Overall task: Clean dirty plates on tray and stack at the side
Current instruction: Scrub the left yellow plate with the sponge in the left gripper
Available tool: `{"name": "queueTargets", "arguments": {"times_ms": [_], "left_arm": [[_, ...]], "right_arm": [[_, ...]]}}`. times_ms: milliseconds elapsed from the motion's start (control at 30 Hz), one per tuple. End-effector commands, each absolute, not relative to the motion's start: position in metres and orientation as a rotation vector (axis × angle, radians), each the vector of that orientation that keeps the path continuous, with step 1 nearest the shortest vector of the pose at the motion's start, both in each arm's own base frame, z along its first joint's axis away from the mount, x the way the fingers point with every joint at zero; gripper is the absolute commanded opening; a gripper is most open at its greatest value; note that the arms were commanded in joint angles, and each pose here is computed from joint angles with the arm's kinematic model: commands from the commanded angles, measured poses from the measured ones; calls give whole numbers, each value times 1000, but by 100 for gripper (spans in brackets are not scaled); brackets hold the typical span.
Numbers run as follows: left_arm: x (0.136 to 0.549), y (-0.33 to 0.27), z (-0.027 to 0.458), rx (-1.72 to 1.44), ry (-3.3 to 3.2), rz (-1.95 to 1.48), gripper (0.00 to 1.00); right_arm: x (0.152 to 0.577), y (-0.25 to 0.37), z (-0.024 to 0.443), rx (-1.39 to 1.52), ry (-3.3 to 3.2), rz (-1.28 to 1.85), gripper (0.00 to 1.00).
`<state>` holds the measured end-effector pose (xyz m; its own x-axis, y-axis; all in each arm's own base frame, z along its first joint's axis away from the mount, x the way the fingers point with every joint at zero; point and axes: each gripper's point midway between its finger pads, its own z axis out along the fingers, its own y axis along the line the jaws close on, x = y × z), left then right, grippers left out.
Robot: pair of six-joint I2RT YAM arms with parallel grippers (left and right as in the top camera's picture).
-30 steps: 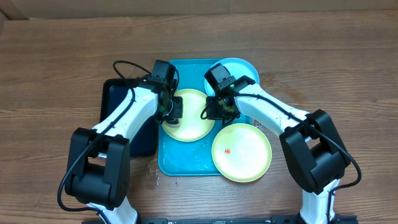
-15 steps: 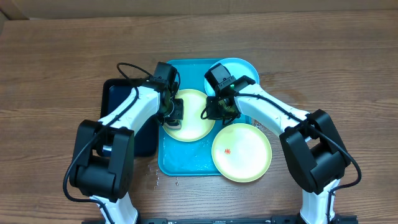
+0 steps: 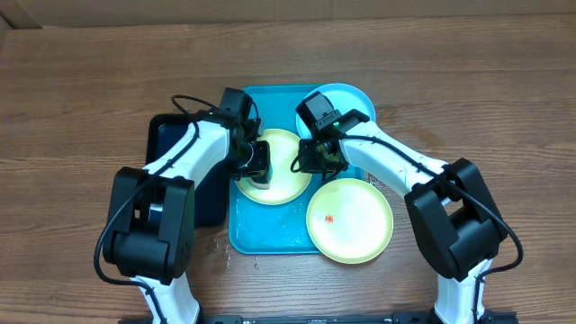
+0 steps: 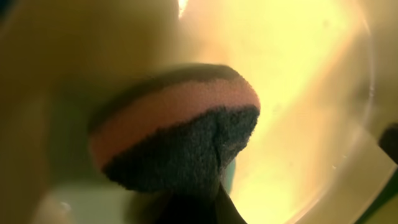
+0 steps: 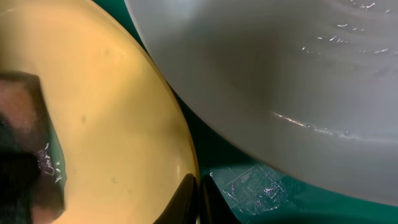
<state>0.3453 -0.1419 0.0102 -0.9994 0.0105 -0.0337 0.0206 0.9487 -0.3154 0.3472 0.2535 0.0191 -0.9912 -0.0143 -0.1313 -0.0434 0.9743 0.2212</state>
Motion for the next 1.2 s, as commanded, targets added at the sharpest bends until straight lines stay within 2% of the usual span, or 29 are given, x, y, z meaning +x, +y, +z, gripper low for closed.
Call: {"name": "queueTargets", "arguments": {"times_ms": [0,200,333,533,1000,1167], "left_arm": [[347,-167,24,111,3064,-669,4],[363,-168,56,154,3036,-638,4],[373,-154,59,143,3029,-483,4],[369,-124,50,88,3074,-223,4],[344,-116,-2,84,3100,-206,4],[338,-114,-16,-4,3102,-200,5]], "right_arm": [[345,258,19,-56,2996,362,4],[345,258,19,-56,2996,362,4],[345,258,19,-56,2997,362,4],[345,258,18,-56,2997,362,4],[345,258,18,-55,2997,362,4],[345,258,18,-55,2997,362,4]]}}
